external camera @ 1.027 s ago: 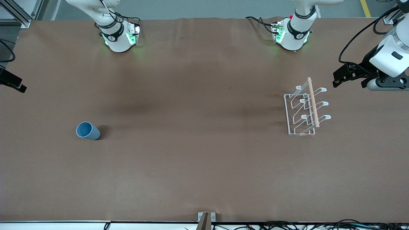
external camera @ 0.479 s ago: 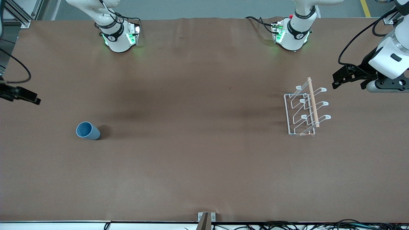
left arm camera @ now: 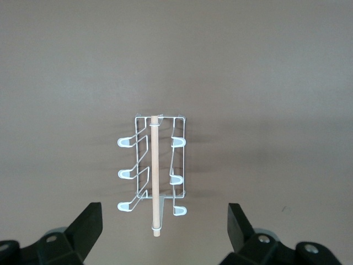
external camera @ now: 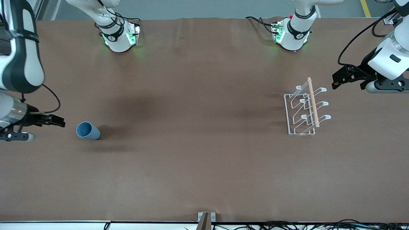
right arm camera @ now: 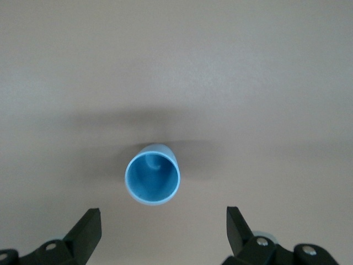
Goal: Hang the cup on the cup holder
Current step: 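Reach the right gripper down to the light blue cup, then close the right gripper on the cup rim and lift it, then carry the cup toward center while the left gripper reaches toward it, then grasp the cup with the left gripper while the right gripper releases, then move the cup to the wire rack while the right gripper withdraws, then lower the cup onto a rack hook and open the left gripper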
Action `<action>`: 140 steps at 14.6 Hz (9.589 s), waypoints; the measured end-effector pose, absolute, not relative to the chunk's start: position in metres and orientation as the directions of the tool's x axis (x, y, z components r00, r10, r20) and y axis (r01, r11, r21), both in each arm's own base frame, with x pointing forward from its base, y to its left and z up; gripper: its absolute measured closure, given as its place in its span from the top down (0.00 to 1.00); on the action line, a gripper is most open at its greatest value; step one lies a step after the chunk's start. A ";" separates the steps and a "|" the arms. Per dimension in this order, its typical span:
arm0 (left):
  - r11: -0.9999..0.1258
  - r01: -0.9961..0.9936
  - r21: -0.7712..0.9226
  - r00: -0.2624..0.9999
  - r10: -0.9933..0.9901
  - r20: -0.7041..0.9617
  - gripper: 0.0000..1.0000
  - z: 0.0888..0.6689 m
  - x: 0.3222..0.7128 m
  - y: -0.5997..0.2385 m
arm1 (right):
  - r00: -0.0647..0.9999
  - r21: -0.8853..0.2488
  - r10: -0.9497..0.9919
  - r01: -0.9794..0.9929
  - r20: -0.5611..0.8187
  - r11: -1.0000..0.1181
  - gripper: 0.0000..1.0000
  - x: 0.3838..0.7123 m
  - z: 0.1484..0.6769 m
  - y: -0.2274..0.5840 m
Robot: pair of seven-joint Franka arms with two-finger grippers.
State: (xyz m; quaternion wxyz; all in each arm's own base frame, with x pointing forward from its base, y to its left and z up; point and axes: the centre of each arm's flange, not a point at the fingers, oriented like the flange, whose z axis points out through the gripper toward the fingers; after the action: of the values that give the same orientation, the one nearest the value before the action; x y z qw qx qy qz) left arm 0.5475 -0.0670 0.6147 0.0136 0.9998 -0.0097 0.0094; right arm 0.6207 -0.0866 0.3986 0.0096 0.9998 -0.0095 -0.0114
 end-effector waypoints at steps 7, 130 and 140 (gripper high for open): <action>-0.999 -0.021 0.027 1.000 -0.020 0.017 1.00 0.614 0.548 -0.067 | 0.998 0.026 0.057 0.057 -0.008 -0.998 1.00 0.600 0.286 -0.113; 0.149 -0.988 -0.043 0.011 -0.207 -0.978 0.83 0.186 0.514 -0.217 | 0.978 -0.020 -0.208 -0.208 -0.001 -0.978 1.00 0.545 0.654 -0.070; 0.018 -0.988 -0.156 0.144 -0.293 -0.945 1.00 0.232 0.548 -0.222 | 0.983 0.017 -0.179 -0.179 0.033 -0.984 1.00 0.554 0.651 -0.060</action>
State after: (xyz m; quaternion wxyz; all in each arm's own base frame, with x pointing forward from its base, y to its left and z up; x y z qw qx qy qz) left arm 0.5475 -0.2222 0.2323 -0.4677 0.5942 -0.5387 -0.3714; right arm 0.5535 -0.0599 0.6512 0.0097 0.9958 -0.0899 0.0157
